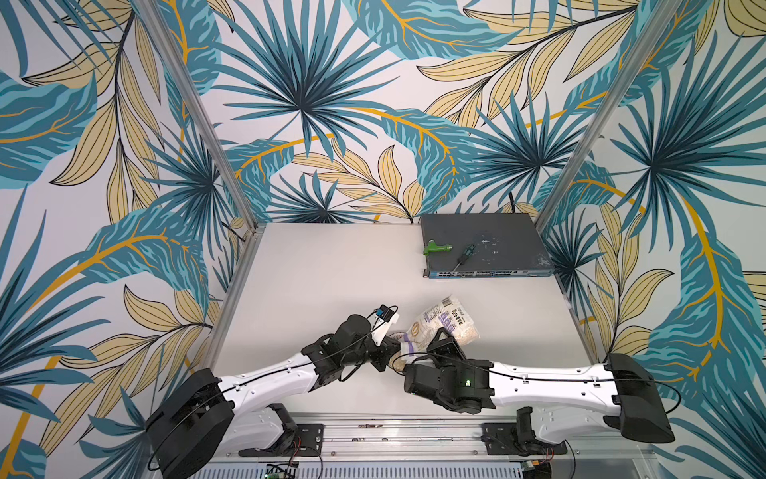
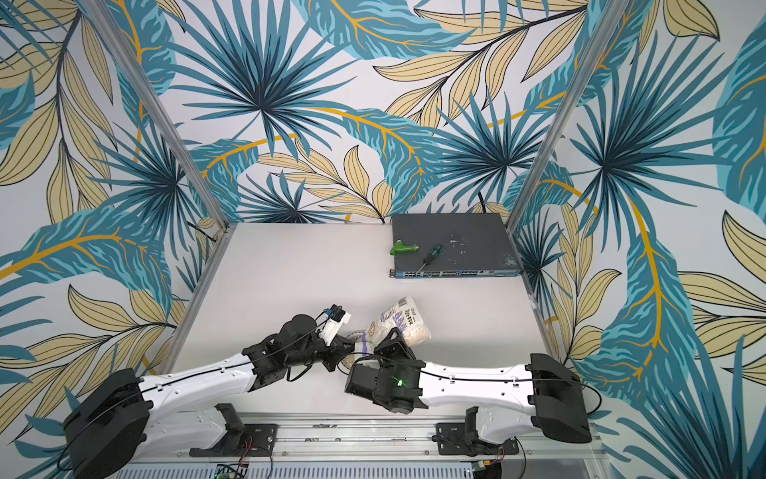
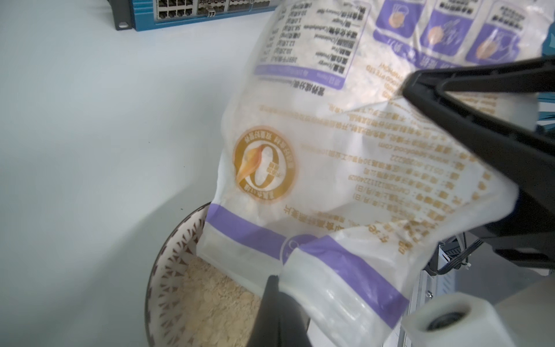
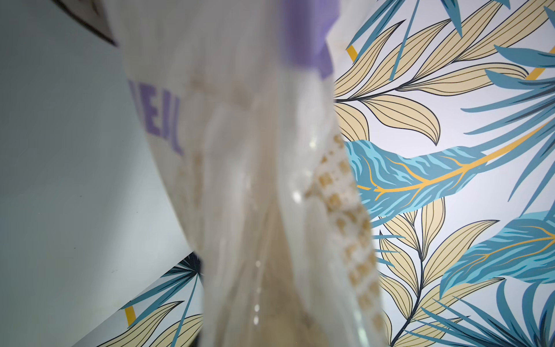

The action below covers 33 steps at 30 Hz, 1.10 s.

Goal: Pour the oats into the breakfast bowl
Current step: Pour the oats into the bowl.

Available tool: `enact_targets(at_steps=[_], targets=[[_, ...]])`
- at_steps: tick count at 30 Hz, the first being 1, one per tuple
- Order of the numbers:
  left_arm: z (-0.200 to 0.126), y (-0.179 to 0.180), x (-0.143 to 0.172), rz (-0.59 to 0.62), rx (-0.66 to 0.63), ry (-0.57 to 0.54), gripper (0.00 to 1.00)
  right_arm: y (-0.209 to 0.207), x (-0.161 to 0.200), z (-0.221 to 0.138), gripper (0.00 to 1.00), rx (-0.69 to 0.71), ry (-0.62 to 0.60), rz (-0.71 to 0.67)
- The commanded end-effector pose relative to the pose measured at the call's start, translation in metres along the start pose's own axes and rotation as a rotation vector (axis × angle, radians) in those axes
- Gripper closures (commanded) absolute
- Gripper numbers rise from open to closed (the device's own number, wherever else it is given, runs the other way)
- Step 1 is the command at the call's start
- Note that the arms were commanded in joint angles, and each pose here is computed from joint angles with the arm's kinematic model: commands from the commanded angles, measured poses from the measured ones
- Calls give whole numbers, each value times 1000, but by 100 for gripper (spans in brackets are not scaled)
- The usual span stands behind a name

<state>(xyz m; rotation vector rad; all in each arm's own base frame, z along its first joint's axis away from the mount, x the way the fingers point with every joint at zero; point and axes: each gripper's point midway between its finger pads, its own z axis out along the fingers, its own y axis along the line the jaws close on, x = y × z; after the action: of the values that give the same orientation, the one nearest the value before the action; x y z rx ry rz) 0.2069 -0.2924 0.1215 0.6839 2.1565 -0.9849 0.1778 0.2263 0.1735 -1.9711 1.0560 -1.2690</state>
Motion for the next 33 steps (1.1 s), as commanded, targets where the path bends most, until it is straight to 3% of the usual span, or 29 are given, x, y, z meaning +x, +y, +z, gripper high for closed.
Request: enact_targets(at_steps=[1,18,23,29,33], targets=[[-5,33,2,-29,-157,-13,100,-11,30,-8,100,86,91,-14],[-5,40,-6,-65,-194,-56,100,-14,34,-10,100,93,96,-6],[6,32,2,-81,-150,-7,100,-17,30,-9,100,96,92,-8],[-14,37,-15,-9,-227,-92,100,-14,33,-10,100,91,96,-6],[-20,38,-10,-24,-228,-99,100,-12,34,-9,100,86,93,-8]])
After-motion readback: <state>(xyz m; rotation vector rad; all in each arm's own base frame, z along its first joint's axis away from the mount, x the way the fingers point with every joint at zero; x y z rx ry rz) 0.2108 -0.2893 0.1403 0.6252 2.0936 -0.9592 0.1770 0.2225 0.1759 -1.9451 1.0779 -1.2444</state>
